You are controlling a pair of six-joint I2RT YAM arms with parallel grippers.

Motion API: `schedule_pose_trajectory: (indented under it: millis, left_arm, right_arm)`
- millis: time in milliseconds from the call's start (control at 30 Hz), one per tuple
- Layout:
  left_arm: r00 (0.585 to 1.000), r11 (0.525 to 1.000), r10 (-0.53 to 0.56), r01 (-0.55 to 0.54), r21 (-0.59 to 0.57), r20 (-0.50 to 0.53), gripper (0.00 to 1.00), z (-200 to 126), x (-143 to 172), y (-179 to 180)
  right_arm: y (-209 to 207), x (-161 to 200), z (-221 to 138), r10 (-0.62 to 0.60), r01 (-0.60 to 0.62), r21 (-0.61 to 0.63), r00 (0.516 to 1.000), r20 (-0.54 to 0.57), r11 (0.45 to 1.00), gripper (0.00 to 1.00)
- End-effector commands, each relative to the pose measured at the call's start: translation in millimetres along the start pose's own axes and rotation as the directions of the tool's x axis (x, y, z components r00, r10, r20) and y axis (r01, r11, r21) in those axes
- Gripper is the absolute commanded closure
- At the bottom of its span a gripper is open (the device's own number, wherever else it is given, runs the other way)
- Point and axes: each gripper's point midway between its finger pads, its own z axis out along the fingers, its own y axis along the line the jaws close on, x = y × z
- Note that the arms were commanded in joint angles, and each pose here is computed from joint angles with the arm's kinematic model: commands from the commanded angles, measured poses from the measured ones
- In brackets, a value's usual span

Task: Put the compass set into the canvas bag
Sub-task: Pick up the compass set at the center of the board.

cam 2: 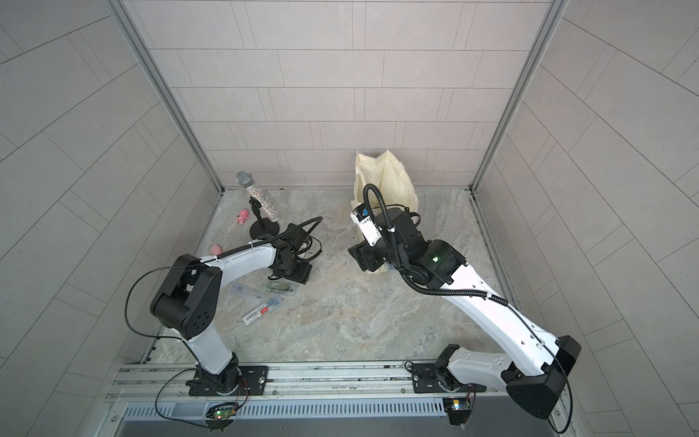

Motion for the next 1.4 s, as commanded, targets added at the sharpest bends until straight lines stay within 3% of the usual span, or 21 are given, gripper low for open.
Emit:
schedule_pose_trajectory:
  millis: [0, 367, 567, 767, 967, 1100, 1367]
  left_arm:
    - [1.0, 0.999, 0.027, -0.027, -0.041, -0.007, 0.28, 3, -5, 5]
    - [0.999, 0.999, 0.035, -0.036, -0.034, -0.028, 0.31, 17, -10, 3]
    - [1.0, 0.999, -0.007, 0.007, -0.043, 0.001, 0.46, 14, -5, 4]
    - [0.999, 1.0, -0.013, 0.014, -0.01, 0.044, 0.55, 0, -5, -1]
    - [0.985, 0.998, -0.025, 0.015, 0.062, 0.173, 0.64, -32, -23, -13]
    - [0.96, 0.993, -0.044, 0.012, 0.119, 0.275, 0.65, -58, -35, -22]
    - [0.879, 0.978, -0.069, -0.033, 0.204, 0.472, 0.66, -113, -48, -35]
  right_arm:
    - [0, -4, -2, -0.008, 0.008, 0.002, 1.0, 0.019, 1.0, 0.26]
    - [-1, -2, 0, -0.01, 0.01, 0.008, 1.0, 0.01, 1.0, 0.25]
    - [-4, -1, -1, -0.011, 0.011, 0.023, 1.0, 0.016, 1.0, 0.25]
    - [-7, -1, 0, -0.009, 0.008, 0.039, 1.0, 0.016, 0.999, 0.25]
    - [-11, -2, 0, 0.011, -0.012, 0.057, 1.0, 0.019, 0.998, 0.25]
    - [-15, -7, 3, 0.05, -0.051, 0.052, 0.998, 0.034, 0.997, 0.25]
    - [-20, -28, 15, 0.163, -0.163, 0.0, 0.985, 0.055, 0.987, 0.25]
